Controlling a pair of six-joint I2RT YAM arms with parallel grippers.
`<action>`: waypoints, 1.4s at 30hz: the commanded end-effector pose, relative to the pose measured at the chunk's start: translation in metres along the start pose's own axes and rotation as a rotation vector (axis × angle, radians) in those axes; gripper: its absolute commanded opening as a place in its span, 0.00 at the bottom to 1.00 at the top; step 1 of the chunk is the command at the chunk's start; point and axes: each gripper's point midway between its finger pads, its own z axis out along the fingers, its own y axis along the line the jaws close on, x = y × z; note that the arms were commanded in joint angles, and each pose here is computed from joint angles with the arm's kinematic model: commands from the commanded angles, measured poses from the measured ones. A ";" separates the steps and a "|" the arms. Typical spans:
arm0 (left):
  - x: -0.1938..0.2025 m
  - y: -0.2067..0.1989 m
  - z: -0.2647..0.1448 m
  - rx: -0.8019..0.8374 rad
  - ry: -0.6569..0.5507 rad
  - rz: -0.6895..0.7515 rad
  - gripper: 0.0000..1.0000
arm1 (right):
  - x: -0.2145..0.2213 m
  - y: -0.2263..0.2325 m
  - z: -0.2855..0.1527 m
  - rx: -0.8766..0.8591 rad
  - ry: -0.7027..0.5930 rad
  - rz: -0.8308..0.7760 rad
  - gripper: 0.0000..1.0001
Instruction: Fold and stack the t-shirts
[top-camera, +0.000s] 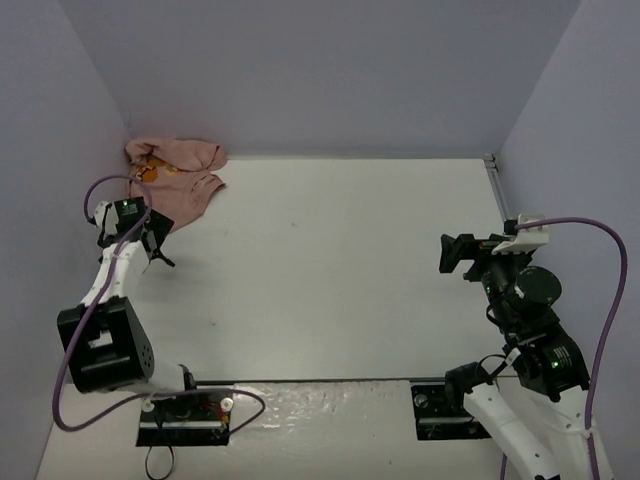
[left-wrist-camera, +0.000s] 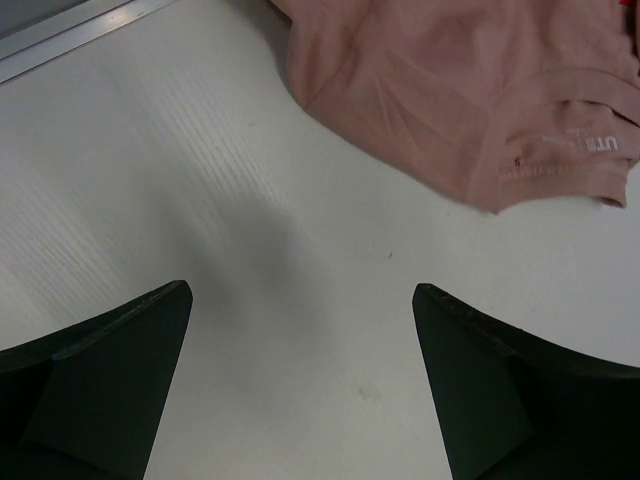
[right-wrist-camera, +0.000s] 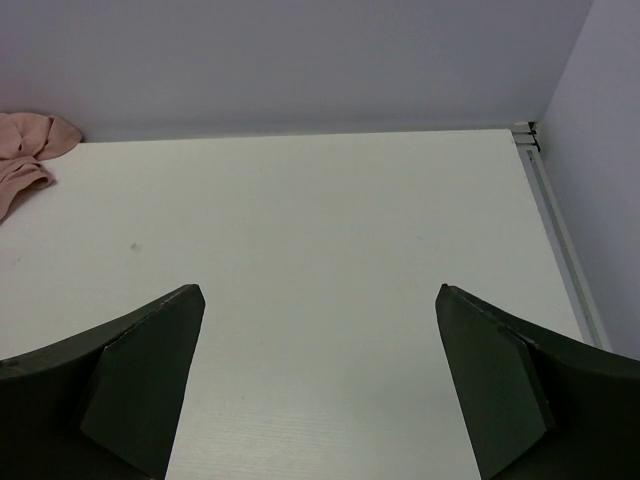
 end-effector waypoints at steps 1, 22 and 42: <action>-0.050 -0.035 0.027 0.036 -0.164 -0.149 0.91 | -0.015 0.008 0.001 -0.036 -0.065 0.022 1.00; -0.041 -0.040 0.141 -0.106 -0.124 -0.180 0.44 | 0.010 0.005 0.005 -0.019 -0.022 -0.005 1.00; 0.078 -0.222 -0.180 0.702 -0.068 0.011 0.03 | -0.004 0.016 0.022 -0.028 0.022 0.023 1.00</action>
